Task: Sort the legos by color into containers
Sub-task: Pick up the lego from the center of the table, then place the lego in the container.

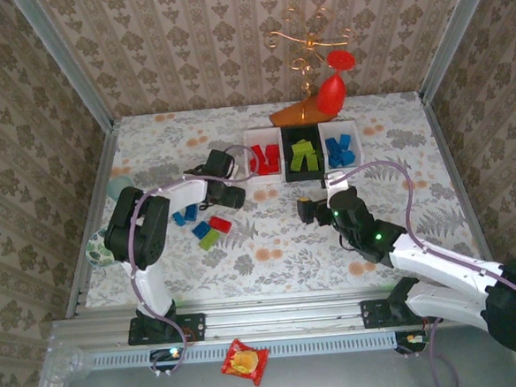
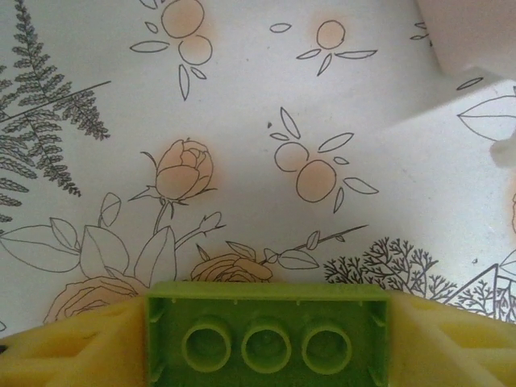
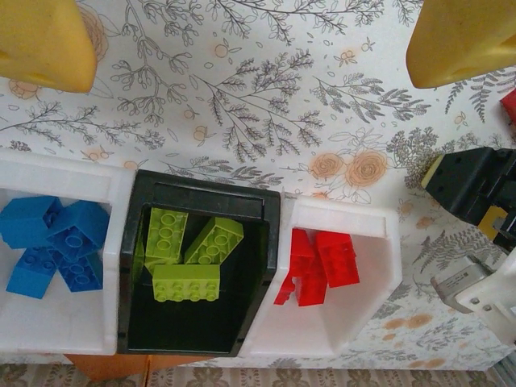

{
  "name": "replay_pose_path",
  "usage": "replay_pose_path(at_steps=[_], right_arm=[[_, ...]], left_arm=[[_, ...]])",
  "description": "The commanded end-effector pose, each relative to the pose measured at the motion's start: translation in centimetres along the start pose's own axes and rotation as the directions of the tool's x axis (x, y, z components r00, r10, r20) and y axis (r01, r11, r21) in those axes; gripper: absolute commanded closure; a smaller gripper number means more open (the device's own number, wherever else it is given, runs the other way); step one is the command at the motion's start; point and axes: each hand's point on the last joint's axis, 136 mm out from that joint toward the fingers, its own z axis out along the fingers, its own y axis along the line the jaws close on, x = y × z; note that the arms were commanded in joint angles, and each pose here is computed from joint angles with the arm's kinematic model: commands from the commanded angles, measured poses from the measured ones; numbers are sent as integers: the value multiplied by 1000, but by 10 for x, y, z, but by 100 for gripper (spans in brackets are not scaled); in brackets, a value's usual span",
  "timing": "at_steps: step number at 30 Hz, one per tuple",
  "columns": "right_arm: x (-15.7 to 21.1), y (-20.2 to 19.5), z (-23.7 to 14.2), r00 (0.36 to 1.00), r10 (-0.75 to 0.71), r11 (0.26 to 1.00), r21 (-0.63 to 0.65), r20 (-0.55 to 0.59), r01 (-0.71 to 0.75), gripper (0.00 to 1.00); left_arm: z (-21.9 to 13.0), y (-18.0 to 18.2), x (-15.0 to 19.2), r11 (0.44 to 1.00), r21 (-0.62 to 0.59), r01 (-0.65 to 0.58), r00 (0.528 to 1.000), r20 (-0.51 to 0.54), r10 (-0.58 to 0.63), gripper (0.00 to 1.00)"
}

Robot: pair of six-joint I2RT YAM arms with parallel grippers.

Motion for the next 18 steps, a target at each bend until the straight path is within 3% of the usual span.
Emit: replay_pose_path(at_steps=[1, 6, 11, 14, 18], right_arm=[[3, -8, -2, 1000, 0, 999, 39, 5, -1, 0], [3, -9, -2, 1000, 3, 999, 43, 2, -3, 0], [1, -24, -3, 997, 61, 992, 107, 43, -65, 0], [-3, -32, -7, 993, 99, 987, 123, 72, -107, 0], [-7, -36, -12, 989, 110, 984, 128, 95, -122, 0]], left_arm=[[-1, 2, 1, 1000, -13, 11, 1000, 2, -11, 36], [-41, -5, -23, 1000, -20, 15, 991, 136, -12, 40], [-96, -58, -75, 997, 55, -61, 934, 354, 38, 39], [-108, -95, -104, 986, 108, -129, 903, 424, 72, 39], [-103, -131, -132, 967, 156, -201, 893, 435, 116, 39]])
